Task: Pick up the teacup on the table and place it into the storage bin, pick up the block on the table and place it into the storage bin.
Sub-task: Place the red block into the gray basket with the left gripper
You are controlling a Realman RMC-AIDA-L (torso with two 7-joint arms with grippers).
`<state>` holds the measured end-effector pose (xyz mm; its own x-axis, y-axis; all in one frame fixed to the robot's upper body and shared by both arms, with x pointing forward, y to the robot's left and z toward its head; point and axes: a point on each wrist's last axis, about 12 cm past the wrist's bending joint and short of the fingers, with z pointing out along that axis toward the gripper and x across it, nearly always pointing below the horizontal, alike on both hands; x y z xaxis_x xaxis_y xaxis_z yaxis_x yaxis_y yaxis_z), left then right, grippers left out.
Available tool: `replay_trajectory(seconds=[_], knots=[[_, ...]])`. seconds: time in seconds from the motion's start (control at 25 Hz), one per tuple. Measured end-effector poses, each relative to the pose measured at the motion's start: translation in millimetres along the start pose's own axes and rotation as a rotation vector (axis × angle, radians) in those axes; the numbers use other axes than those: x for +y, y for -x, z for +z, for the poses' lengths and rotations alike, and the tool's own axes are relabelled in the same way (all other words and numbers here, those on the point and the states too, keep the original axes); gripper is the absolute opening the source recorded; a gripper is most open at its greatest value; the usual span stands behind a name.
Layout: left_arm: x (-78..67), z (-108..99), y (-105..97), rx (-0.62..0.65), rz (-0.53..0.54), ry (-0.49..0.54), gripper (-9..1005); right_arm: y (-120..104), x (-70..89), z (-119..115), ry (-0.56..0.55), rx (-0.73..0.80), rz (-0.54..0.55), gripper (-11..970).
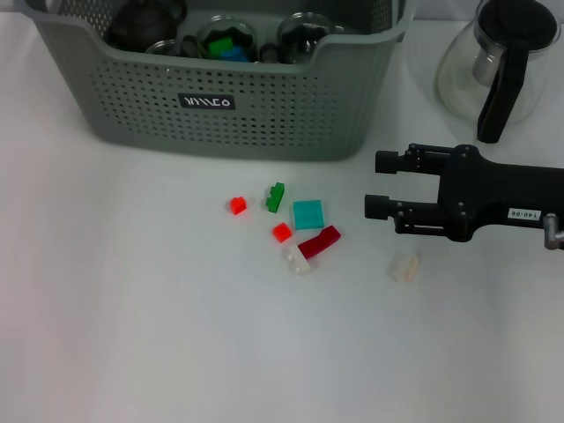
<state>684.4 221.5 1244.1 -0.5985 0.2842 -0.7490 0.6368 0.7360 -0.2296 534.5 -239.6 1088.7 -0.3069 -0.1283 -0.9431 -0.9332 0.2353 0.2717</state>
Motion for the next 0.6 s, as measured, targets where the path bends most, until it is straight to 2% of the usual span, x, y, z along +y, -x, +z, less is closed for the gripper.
replay_trajectory(seconds=[0.16, 0.32, 0.48, 0.6], knots=[[-4.6, 24, -7, 0.135, 0.067, 0.169, 279, 0, 0.0, 0, -0.001, 0.000, 0.001, 743], [-6.1, 36, -11, 0.174, 0.088, 0.288, 298, 0, -0.3, 0, -0.004, 0.001, 0.001, 742], [-8.4, 39, -12, 0.168, 0.092, 0.310, 318, 0, 0.1, 0, -0.001, 0.000, 0.001, 742], [-11.8, 28, -8, 0.108, 0.069, 0.286, 332, -1, 0.7, -1, 0.000, -0.002, 0.003, 741]])
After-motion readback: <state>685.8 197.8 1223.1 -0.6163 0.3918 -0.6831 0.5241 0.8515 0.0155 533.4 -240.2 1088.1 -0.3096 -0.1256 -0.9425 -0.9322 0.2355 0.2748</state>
